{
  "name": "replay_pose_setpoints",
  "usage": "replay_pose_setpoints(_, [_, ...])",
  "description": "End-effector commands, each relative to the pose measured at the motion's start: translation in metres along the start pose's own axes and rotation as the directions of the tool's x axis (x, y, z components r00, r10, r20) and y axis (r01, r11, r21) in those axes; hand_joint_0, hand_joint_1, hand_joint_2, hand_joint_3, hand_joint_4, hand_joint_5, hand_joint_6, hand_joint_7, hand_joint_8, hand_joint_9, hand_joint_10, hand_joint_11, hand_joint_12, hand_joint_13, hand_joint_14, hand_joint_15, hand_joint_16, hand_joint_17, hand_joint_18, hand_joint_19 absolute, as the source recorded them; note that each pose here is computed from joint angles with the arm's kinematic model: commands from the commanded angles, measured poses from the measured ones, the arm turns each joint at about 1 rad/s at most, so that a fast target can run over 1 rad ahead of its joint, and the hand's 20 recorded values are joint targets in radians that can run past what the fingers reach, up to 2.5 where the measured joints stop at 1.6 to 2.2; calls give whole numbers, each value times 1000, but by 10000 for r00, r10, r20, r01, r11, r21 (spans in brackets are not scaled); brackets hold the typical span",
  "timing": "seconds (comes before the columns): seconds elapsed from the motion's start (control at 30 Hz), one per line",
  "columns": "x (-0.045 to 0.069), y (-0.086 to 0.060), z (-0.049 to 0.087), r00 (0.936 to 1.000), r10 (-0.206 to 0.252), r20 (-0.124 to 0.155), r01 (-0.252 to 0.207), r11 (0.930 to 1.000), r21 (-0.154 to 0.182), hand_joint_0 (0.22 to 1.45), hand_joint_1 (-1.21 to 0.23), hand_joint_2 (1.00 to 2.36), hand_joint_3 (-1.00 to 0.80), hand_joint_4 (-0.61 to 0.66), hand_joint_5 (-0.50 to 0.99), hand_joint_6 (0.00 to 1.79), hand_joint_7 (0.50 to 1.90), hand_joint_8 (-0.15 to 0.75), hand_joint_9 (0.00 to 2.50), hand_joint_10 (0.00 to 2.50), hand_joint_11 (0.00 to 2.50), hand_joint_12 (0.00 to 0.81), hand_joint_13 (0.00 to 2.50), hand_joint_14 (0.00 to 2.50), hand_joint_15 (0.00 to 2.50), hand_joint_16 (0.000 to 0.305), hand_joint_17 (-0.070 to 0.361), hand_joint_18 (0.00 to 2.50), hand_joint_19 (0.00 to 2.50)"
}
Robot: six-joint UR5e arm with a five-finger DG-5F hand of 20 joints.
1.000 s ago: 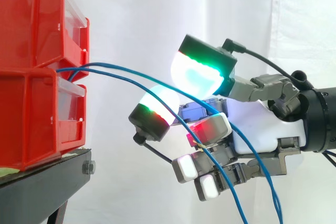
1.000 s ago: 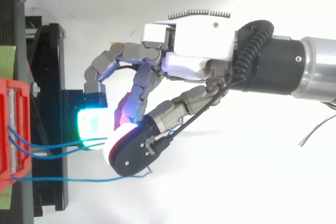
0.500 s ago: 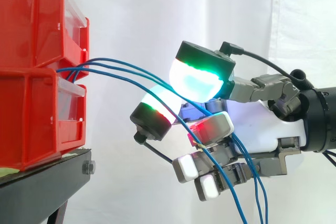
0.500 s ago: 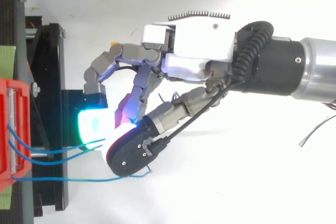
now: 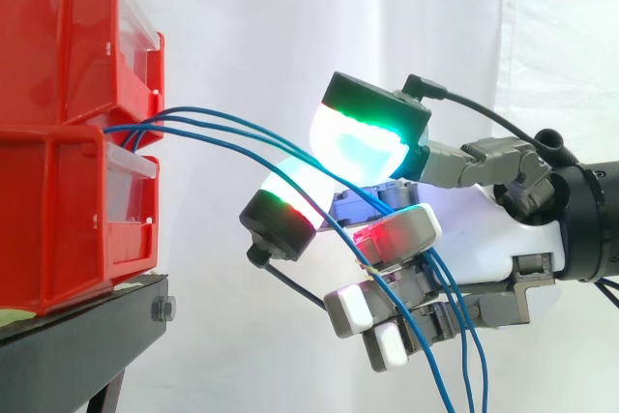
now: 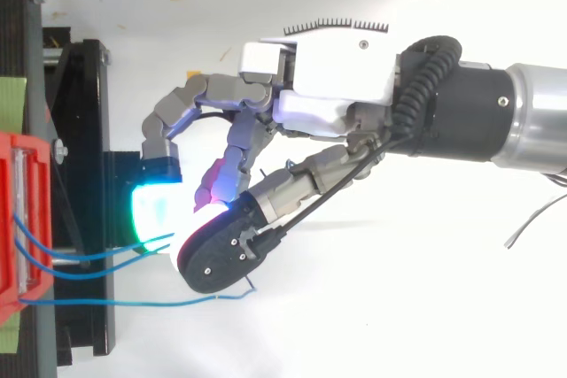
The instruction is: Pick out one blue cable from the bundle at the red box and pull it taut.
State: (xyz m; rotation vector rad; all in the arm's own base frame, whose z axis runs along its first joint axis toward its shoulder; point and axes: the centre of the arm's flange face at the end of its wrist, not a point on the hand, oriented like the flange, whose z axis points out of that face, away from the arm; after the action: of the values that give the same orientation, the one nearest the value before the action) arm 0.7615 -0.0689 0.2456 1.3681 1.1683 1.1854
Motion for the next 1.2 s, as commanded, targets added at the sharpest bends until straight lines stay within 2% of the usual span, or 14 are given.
replay_pose_setpoints(0.0, [-1,0,0,10000,-2,9,2,10000,13,574,-718,1015,-287,-11,-106,958,983,280,1388,38,1082,354,1065,23,614,48,108,922,694])
replay_pose_setpoints(0.13, [0,1,0,10000,1,7,-1,10000,-2,563,-705,1014,-251,-19,-99,956,967,306,1410,36,1043,370,1082,22,605,53,118,950,676])
replay_pose_setpoints(0.2, [-1,0,0,10000,1,7,-1,10000,-2,554,-634,1012,-223,-10,-93,951,948,333,1416,34,1012,394,1103,20,587,58,131,987,648])
replay_pose_setpoints(0.27, [-1,0,0,10000,1,7,-1,10000,-2,553,-630,1012,-200,-10,-89,944,981,337,1427,34,1009,402,1105,22,578,59,134,996,641])
replay_pose_setpoints(0.6, [0,1,0,10000,9,3,-9,10000,-47,555,-597,1009,-194,-18,-86,941,968,344,1434,34,1003,413,1120,19,572,62,139,1012,646])
replay_pose_setpoints(0.7, [0,1,1,10000,11,1,-11,10000,-62,558,-549,1008,-187,-9,-86,939,961,351,1436,30,989,416,1121,21,576,63,142,1020,643])
replay_pose_setpoints(1.1, [0,1,1,10000,11,-14,-11,10000,-60,561,-541,1011,-204,27,-90,932,976,355,1453,33,1002,409,1130,20,568,61,138,1039,634])
replay_pose_setpoints(1.17, [0,0,1,10000,9,-13,-9,10000,-45,564,-644,1014,-153,26,-82,924,1037,361,1506,35,1032,401,1172,21,569,60,134,1075,597])
